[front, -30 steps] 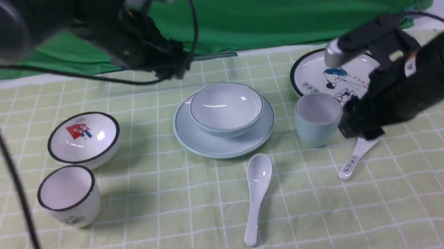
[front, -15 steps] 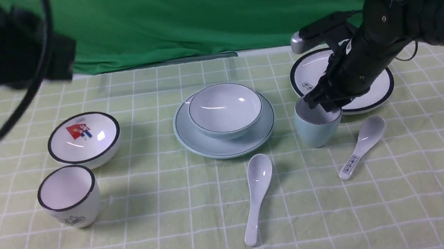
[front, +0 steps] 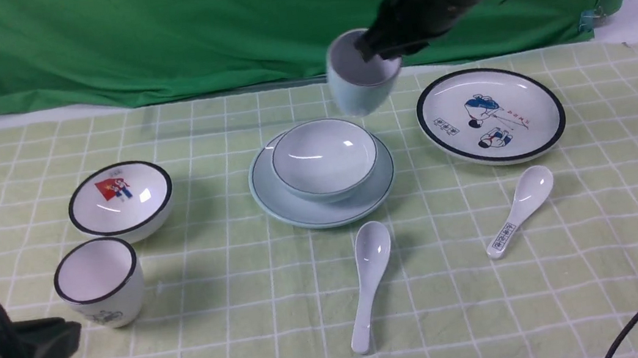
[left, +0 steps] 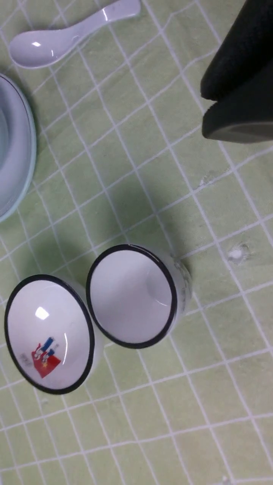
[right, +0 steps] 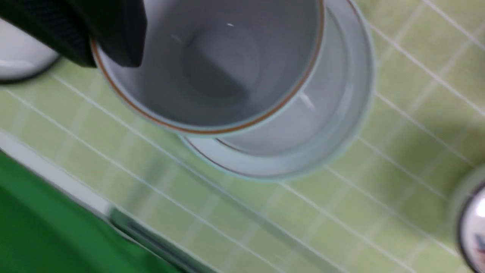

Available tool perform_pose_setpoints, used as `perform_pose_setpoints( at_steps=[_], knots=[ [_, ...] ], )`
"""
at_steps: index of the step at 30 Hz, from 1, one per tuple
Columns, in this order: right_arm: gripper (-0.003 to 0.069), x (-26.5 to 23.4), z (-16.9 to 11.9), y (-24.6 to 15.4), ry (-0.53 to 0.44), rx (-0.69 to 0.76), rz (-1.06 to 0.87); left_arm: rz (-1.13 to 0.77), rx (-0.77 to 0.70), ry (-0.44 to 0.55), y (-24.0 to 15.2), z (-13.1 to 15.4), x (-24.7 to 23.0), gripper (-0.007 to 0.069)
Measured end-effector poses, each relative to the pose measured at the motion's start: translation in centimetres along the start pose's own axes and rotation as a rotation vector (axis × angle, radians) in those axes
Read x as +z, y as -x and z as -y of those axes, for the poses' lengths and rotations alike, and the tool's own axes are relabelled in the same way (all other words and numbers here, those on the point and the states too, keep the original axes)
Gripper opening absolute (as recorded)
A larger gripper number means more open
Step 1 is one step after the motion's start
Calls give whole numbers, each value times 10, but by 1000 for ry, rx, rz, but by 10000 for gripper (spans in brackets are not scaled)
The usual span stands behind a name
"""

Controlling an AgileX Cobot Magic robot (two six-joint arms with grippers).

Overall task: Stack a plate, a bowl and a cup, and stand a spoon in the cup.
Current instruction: Use the right arm to put the blue teacup into the blue rice bowl in the middle, then use the right arm to grab a blue soup spoon

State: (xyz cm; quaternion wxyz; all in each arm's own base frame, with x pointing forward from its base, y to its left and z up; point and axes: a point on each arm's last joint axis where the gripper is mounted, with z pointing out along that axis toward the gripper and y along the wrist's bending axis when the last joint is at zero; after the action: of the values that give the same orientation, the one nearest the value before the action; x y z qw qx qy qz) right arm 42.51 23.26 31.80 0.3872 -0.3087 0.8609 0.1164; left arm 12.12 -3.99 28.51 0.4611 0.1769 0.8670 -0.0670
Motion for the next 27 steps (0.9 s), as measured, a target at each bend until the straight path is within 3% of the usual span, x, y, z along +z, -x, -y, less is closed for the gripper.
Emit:
perform_pose_setpoints(
  at_steps=[8,15,22,27],
  knots=[
    [71,80,-11,-38,29,40,-125,69,-56,-15,7,1,3,13],
    [106,84,-10,-37,21,50,-109,75,-61,-16,8,1,3,13],
    [337,57,-11,-11,45,-68,-139,75,-61,-16,7,1,3,13],
    [387,22,-35,3,133,-344,-186,74,-58,-15,7,1,3,13]
  ],
)
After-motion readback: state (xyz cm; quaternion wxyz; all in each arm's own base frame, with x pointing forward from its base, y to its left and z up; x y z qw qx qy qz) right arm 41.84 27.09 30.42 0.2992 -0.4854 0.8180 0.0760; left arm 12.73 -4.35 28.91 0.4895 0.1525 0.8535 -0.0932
